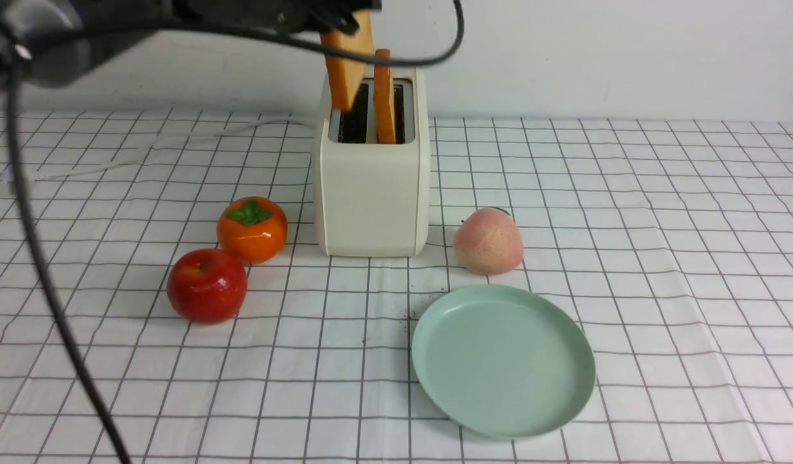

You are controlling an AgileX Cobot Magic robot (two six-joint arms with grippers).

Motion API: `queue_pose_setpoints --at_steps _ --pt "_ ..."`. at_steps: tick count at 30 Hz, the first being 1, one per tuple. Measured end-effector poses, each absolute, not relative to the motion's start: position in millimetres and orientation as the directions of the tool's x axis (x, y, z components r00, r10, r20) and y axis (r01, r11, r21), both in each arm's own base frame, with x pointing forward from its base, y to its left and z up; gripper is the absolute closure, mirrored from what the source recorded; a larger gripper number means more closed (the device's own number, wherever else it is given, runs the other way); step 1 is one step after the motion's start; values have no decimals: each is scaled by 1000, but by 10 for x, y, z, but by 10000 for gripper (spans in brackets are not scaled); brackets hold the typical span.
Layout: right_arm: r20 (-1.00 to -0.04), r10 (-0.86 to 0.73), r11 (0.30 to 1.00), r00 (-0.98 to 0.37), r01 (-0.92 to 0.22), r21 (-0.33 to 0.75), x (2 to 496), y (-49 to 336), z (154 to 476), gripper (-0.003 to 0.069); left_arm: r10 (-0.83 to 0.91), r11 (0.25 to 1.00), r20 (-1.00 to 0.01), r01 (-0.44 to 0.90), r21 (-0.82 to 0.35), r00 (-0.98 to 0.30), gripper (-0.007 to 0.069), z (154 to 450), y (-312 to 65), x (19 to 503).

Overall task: Take toasted bread from bread machine on white checkered table place on plate.
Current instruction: 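Place the slice of bread on the plate with the left gripper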

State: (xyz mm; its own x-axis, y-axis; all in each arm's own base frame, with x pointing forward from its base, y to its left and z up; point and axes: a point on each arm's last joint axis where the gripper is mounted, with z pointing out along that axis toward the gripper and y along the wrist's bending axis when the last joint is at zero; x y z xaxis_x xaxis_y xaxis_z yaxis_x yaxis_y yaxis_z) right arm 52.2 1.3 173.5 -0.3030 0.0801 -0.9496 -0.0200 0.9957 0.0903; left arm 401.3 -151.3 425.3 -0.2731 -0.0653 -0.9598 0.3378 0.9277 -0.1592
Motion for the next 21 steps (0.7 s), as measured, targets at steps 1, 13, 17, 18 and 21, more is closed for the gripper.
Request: queue_pose_setpoints --at_steps 1,13,17,18,21 --pt "-950 80 996 -303 -20 90 522 13 1735 419 -67 927 -961 339 -159 -269 530 4286 -1503 3987" --pt "-950 80 996 -303 -20 90 522 13 1735 419 96 677 -716 573 -462 -691 530 4456 -1545 2632" --pt "-950 80 996 -303 -20 90 522 13 1735 419 149 559 -646 602 -570 -749 530 3847 -1950 2598" --pt "-950 80 996 -303 -20 90 522 13 1735 419 170 553 -626 600 -579 -761 530 3575 -2125 2617" --pt "-950 80 996 -303 -20 90 522 13 1735 419 197 566 -607 594 -571 -770 530 3263 -2314 2687"
